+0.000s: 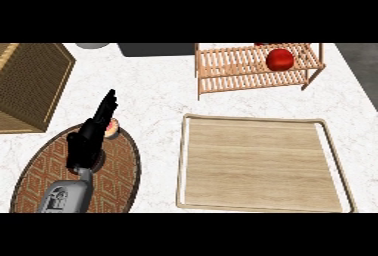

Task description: Pick the tomato from the tray and place it in the tiered shelf

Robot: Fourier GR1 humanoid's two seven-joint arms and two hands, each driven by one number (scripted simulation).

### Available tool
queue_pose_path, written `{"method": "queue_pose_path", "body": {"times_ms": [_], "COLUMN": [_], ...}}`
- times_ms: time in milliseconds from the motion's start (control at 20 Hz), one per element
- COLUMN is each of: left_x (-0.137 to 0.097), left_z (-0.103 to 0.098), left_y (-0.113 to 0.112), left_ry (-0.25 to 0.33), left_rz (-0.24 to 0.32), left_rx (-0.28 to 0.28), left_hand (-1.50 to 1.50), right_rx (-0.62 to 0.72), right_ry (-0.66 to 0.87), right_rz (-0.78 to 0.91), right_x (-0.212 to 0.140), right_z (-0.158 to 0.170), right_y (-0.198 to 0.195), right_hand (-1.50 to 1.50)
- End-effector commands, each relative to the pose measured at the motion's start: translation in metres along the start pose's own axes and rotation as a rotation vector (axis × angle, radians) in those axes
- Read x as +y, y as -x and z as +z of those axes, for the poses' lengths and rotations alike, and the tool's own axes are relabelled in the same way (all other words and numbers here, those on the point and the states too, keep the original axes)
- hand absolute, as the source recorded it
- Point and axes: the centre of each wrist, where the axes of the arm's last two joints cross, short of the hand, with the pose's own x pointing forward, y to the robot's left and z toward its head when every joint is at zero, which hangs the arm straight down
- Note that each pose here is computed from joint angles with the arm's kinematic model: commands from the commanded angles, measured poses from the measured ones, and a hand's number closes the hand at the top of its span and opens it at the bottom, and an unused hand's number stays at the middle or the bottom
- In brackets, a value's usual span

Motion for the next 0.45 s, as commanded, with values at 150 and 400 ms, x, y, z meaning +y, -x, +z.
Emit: {"method": "queue_pose_path", "body": {"times_ms": [150, 400], "left_x": [0.000, -0.009], "left_z": [0.003, 0.007], "left_y": [0.005, -0.007], "left_ry": [-0.021, 0.020], "left_rz": [0.010, 0.020], "left_rx": [0.013, -0.002], "left_hand": [0.00, 0.00], "right_rx": [0.016, 0.033], "right_ry": [-0.032, -0.089], "right_rz": [0.148, 0.120], "right_x": [-0.105, -0.168], "right_z": [-0.011, -0.021], "right_y": [0.032, 0.047], "right_hand": [-1.50, -1.50]}}
